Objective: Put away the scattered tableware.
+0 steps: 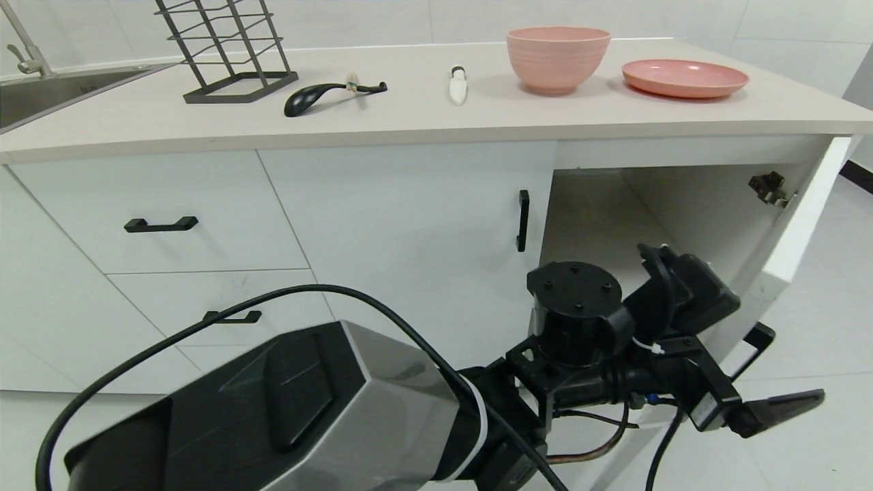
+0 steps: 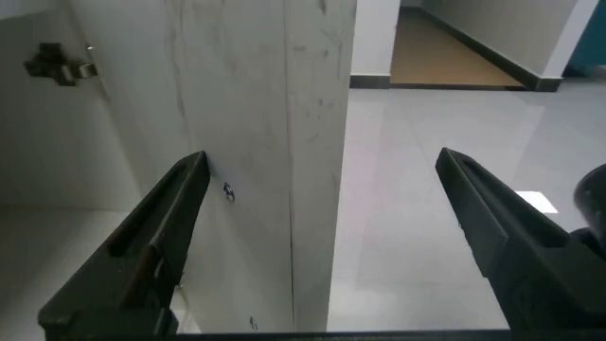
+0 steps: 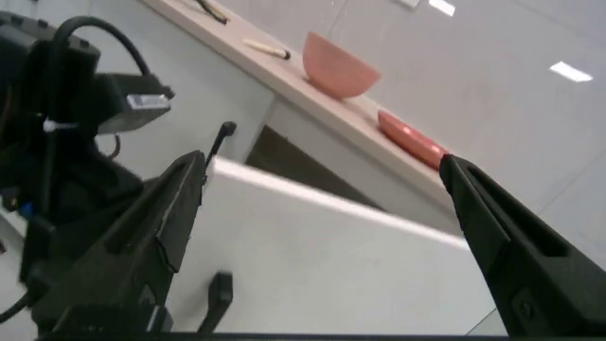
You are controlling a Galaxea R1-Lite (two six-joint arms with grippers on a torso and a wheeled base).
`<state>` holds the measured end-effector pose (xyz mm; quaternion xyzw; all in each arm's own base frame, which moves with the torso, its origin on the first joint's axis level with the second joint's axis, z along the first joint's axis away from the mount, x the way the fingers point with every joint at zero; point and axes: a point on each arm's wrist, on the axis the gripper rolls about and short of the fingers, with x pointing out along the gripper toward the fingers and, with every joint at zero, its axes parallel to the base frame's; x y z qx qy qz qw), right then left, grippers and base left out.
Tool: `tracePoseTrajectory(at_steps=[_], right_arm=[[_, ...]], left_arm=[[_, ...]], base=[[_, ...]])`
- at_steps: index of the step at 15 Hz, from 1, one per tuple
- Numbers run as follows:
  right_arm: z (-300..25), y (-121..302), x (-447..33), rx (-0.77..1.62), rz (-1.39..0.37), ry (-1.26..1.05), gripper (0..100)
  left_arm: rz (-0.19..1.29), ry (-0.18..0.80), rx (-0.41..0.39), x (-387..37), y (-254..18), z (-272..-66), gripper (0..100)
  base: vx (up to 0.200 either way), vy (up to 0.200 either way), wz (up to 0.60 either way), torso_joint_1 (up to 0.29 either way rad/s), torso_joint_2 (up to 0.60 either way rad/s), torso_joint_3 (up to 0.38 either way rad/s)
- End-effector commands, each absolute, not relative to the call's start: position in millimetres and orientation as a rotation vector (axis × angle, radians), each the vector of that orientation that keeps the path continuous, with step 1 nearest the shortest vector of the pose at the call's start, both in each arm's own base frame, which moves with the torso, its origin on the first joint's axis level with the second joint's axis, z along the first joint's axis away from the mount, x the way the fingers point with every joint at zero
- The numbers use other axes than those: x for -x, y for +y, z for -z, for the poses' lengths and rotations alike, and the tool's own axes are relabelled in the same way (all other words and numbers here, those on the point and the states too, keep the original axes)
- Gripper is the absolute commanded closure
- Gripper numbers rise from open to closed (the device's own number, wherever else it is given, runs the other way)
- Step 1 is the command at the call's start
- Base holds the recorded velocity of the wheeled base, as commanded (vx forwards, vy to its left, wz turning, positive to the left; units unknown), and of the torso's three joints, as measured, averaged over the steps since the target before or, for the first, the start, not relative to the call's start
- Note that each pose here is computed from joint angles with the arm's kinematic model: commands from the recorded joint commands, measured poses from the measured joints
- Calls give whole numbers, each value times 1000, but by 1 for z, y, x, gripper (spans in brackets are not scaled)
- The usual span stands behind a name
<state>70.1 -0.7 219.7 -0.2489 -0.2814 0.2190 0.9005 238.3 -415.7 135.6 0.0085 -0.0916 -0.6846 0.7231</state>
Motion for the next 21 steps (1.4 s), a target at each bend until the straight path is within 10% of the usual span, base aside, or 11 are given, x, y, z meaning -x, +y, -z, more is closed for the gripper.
tracePoseTrajectory(at_steps=[1,16,21], right_arm=[[-231,1,-64,547,-443,-641,0],[-267,5,-46,632,-416,-810,0],[-271,6,-41,646,-411,-835,0]], left_arm=[[1532,-206,-12,-224,-423,-138,0],[1704,-201,174,-127,-525,-81,0],[1606,-182,168,-161,-462,-92,0]], base=[[0,0,0,0,0,0],[0,0,0,0,0,0],[0,0,0,0,0,0]])
